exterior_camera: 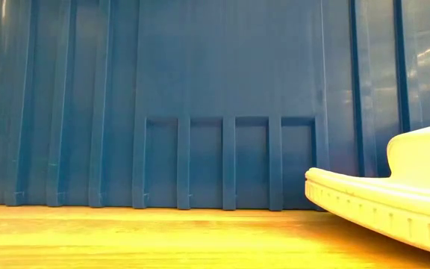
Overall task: Pick and place slides into bin
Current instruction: Put the pink slides into the blue organize bin
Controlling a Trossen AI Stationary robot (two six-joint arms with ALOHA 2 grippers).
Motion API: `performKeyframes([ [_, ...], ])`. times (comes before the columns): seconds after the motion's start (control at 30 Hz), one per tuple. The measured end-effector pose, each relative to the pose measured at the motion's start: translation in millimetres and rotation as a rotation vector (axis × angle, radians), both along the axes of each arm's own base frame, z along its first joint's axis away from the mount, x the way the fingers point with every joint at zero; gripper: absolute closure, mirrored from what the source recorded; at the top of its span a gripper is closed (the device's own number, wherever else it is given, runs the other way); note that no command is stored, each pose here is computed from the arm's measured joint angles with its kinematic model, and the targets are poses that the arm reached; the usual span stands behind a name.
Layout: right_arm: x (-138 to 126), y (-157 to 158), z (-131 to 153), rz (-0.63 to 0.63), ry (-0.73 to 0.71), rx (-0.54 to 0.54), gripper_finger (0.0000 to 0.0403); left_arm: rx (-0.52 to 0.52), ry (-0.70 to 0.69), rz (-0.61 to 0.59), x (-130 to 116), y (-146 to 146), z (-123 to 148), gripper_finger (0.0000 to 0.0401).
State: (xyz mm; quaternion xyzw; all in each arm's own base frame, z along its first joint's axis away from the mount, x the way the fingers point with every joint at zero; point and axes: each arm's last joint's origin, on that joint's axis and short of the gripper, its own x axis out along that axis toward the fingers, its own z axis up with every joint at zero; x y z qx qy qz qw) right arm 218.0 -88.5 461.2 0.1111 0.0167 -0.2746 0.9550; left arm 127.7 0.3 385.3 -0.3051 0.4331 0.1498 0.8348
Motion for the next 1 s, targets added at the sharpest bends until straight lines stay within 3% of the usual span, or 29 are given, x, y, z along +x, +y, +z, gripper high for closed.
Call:
performKeyframes([
  [0.3,-2,-4,0,-0.018,0.001,0.001,0.0152,0.018,0.261,-0.003,-14,-12,-15,0.0185],
  [0.47,-2,-4,0,-0.016,0.007,-0.007,0.0152,0.089,0.269,0.045,-13,-16,-26,0.0185],
  [0.7,-2,-4,-2,-0.016,0.029,-0.007,0.0152,0.068,0.439,-0.035,-1,-33,-69,0.0185],
  [1.0,-2,-4,-3,-0.039,0.044,-0.013,0.0152,0.025,0.472,0.061,-9,-52,-116,0.0185],
])
